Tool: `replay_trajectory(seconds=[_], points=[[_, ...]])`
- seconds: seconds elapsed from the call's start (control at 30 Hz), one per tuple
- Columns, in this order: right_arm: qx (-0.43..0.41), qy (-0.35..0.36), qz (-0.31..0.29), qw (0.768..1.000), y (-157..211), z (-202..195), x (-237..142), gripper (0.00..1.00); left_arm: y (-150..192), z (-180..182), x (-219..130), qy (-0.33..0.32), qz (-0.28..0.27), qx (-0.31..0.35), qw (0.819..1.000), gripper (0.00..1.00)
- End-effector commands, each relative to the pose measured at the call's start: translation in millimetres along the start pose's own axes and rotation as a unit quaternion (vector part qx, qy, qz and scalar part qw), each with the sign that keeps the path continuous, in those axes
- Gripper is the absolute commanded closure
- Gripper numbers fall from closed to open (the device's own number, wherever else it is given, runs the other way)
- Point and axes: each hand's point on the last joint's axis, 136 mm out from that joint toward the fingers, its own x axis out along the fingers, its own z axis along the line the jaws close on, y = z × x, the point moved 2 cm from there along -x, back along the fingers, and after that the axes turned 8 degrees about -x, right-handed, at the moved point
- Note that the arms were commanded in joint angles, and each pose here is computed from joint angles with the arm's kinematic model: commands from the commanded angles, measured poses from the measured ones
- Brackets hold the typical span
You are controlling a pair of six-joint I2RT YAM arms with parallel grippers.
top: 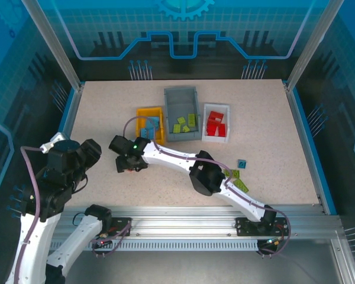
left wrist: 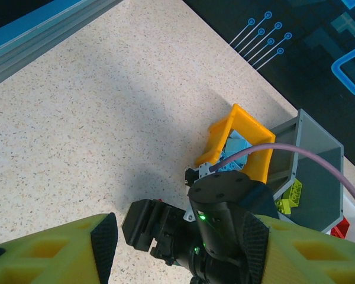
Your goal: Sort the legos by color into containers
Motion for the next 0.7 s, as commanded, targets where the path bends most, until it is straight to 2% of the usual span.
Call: replay_trajectory(seconds=[0.0, 0.1, 0.37, 0.6, 0.67], points=[[0.038, 0.03, 0.013, 0.999, 7, -10, 9, 0.24, -1, 7, -3, -0.012, -0.003, 0.005, 1.0, 0.38], [0.04, 0.03, 0.006, 0.999, 4, -9, 17, 0.27, -1, 6, -4, -0.011, -0.004, 0.009, 1.0, 0.39], [0.053, 0.047, 0.013, 0.997, 8, -17, 35, 0.48, 1, 7, -1, -0.013, 0.001, 0.014, 1.0, 0.39], [0.03, 0.048, -0.008, 0.998, 2, -18, 10, 0.74, 10, 6, 7, -0.009, 0.019, 0.018, 1.0, 0.39], [0.012, 0.045, -0.028, 0.999, -5, -16, -7, 0.77, 14, 4, 8, -0.002, 0.029, 0.016, 0.999, 0.39]])
